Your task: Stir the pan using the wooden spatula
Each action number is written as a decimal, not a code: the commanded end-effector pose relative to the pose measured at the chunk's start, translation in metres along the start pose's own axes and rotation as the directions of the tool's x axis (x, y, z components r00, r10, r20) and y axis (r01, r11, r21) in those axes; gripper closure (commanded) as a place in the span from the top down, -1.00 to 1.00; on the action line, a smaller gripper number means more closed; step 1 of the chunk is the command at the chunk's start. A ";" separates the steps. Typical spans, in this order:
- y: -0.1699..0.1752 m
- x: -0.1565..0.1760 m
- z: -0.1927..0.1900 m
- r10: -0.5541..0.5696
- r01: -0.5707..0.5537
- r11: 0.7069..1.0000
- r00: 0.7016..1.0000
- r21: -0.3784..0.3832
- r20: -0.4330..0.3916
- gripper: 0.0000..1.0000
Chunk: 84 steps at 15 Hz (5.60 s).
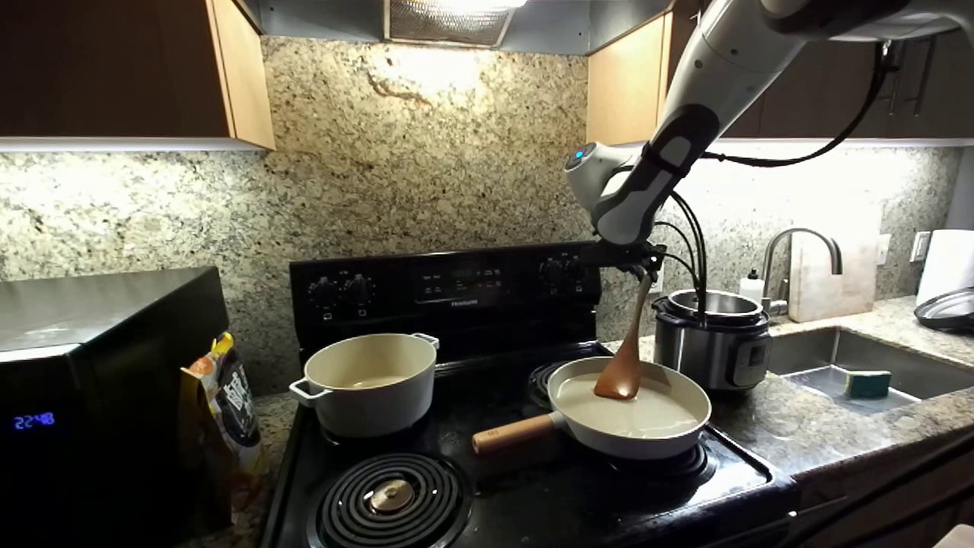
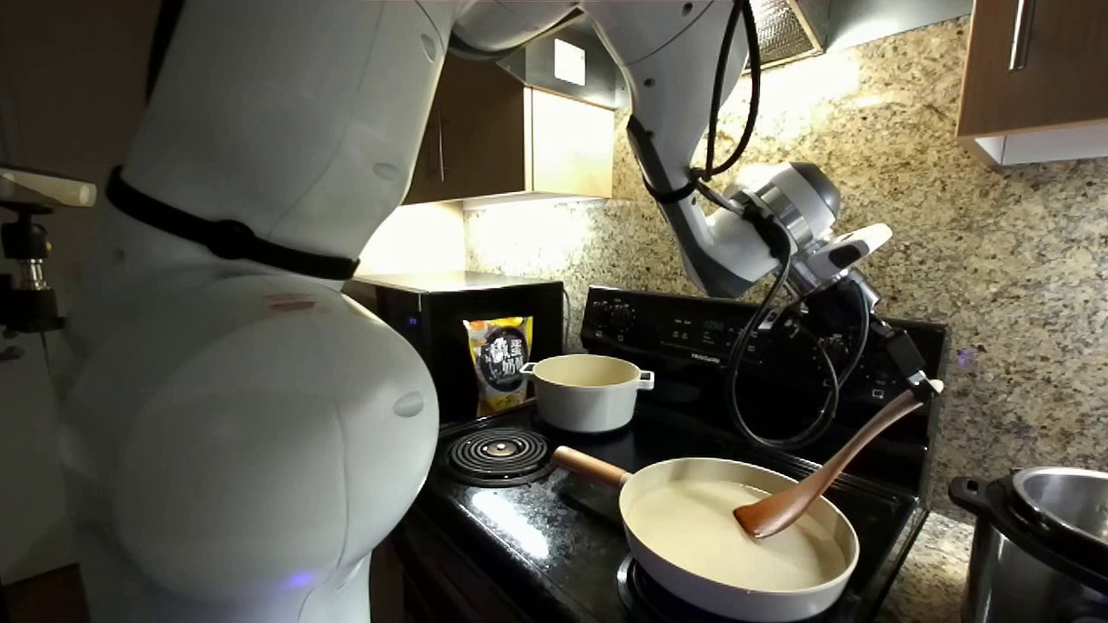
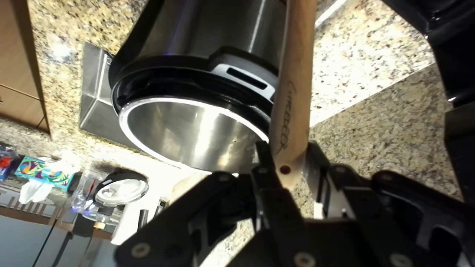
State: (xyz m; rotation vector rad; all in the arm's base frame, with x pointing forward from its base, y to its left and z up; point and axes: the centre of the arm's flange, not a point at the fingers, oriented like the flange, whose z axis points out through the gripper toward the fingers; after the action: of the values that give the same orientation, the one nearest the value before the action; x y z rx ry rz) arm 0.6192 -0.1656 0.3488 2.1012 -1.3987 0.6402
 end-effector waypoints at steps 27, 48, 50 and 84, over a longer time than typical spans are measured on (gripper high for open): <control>0.077 -0.016 0.088 0.010 0.000 0.995 0.996 -0.104 0.092 -0.87; -0.015 -0.039 0.001 -0.118 0.118 0.993 0.993 0.013 -0.012 -0.87; -0.013 -0.049 0.003 -0.129 0.129 0.992 0.992 0.012 -0.003 -0.87; 0.009 0.027 0.033 0.015 -0.012 0.994 1.000 -0.108 0.021 -0.87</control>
State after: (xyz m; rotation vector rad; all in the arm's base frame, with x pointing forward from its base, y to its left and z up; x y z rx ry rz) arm 0.6071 -0.2279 0.3328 2.0014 -1.4844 0.5367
